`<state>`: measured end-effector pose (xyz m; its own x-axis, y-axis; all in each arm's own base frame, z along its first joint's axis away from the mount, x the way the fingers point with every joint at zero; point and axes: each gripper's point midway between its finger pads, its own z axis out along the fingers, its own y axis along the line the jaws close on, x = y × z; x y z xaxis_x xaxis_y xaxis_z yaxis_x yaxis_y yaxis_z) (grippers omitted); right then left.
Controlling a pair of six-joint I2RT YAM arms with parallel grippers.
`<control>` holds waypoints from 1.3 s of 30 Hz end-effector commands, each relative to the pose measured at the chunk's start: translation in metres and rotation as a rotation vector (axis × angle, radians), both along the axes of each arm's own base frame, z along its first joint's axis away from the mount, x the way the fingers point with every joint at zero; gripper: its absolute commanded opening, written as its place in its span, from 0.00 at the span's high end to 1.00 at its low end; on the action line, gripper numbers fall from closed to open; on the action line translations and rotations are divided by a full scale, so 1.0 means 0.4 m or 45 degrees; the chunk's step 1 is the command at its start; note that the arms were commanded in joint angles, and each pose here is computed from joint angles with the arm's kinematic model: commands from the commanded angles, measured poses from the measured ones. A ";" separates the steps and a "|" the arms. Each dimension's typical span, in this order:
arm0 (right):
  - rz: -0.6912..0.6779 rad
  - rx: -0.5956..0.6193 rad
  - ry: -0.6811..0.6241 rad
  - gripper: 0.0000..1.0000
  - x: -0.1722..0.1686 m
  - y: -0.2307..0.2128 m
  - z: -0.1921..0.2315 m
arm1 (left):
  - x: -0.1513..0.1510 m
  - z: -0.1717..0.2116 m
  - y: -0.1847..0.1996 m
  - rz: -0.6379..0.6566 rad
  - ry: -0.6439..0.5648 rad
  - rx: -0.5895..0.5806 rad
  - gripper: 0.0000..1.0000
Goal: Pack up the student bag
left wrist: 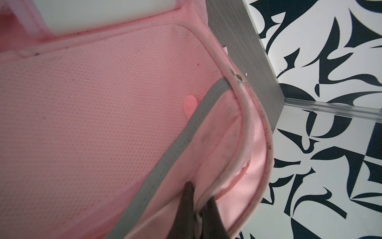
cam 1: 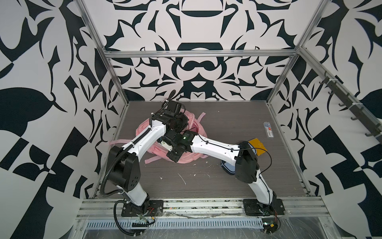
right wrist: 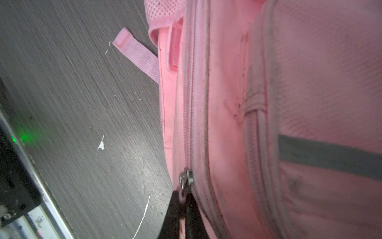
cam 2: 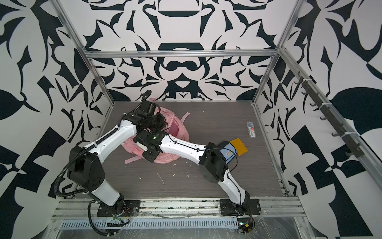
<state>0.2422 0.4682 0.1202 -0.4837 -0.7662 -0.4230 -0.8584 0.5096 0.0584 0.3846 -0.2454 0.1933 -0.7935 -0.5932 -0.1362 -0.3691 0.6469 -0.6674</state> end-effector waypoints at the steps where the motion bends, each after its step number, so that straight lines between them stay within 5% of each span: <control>1: -0.083 0.295 0.045 1.00 0.041 0.058 0.116 | -0.005 0.058 -0.097 -0.061 -0.047 -0.129 1.00; 23: -0.055 0.528 0.104 1.00 0.116 0.155 0.173 | 0.002 0.075 -0.178 -0.045 0.030 -0.378 1.00; 39: 0.264 1.039 0.081 1.00 0.031 0.195 0.263 | -0.003 0.146 -0.184 -0.060 -0.020 -0.621 1.00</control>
